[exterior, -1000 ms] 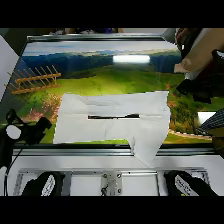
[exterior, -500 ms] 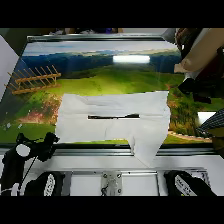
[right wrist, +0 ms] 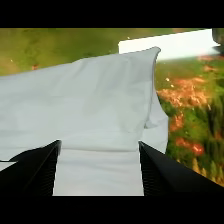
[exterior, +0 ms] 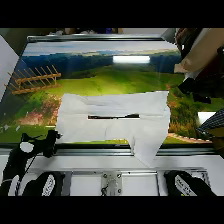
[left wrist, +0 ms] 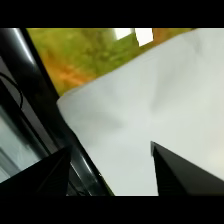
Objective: Fold the clothes and pants, and hang the long-sleeved shirts on hangers.
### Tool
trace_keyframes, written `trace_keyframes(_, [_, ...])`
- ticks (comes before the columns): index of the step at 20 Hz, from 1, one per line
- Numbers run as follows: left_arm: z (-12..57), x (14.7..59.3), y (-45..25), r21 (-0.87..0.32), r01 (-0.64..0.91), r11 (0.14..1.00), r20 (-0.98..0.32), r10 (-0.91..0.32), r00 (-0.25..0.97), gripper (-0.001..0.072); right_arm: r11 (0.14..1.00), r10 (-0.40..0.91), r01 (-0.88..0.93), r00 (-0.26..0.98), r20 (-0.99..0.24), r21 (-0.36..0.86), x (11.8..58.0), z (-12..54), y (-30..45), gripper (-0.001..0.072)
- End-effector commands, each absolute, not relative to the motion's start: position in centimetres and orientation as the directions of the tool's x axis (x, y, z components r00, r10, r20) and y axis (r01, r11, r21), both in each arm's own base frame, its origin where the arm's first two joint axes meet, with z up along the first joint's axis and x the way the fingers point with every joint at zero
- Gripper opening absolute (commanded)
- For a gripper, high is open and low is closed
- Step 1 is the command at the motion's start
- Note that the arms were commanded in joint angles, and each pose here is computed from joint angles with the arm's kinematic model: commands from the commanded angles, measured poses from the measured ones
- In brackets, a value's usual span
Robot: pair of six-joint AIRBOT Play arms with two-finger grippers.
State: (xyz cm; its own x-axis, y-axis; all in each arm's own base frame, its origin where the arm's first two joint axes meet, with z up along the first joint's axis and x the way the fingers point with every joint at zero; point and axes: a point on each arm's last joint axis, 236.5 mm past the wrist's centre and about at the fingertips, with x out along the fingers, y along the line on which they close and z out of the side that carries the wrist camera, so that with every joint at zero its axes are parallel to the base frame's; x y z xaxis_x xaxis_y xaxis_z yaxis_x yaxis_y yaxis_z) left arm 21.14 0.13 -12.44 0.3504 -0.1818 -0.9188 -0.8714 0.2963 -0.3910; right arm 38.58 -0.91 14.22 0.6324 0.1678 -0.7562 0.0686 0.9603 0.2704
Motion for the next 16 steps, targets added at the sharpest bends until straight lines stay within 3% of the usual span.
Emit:
trace_keyframes(1, [-11.8,24.2,-0.4,-0.425,-0.831,0.359,-0.905,-0.177,0.386,0.03,0.958,0.171,0.073,0.629,-0.758,0.276,38.5,14.2,-0.9,0.0528])
trace_keyframes(3, [-11.2,26.3,-1.0,-0.441,-0.803,0.401,-0.897,-0.18,0.404,0.0027,0.961,0.165,0.073,0.618,-0.768,0.265,38.1,13.9,-1.5,0.0528])
trace_keyframes(4, [-11.1,26.8,-1.1,-0.435,-0.795,0.422,-0.9,-0.18,0.397,0.0004,0.961,0.161,0.088,0.597,-0.786,0.263,37.5,13.4,-2.1,0.0528])
trace_keyframes(9, [-10.1,27.2,-2.1,-0.372,-0.696,0.614,-0.922,-0.156,0.356,0.0005,0.901,0.17,0.313,0.378,-0.91,0.299,29.0,3.6,-5.2,0.0529])
trace_keyframes(13, [-8.1,27.7,-3.5,-0.414,-0.626,0.661,-0.895,-0.169,0.414,0.0005,0.839,0.289,0.438,0.144,-0.946,0.323,21.1,-5.9,-2.3,0.053])
trace_keyframes(16, [-6.8,28.2,-3.6,-0.444,-0.602,0.664,-0.873,-0.168,0.458,0.0005,0.797,0.36,0.484,0.099,-0.928,0.361,19.4,-8.7,-0.3,0.053])
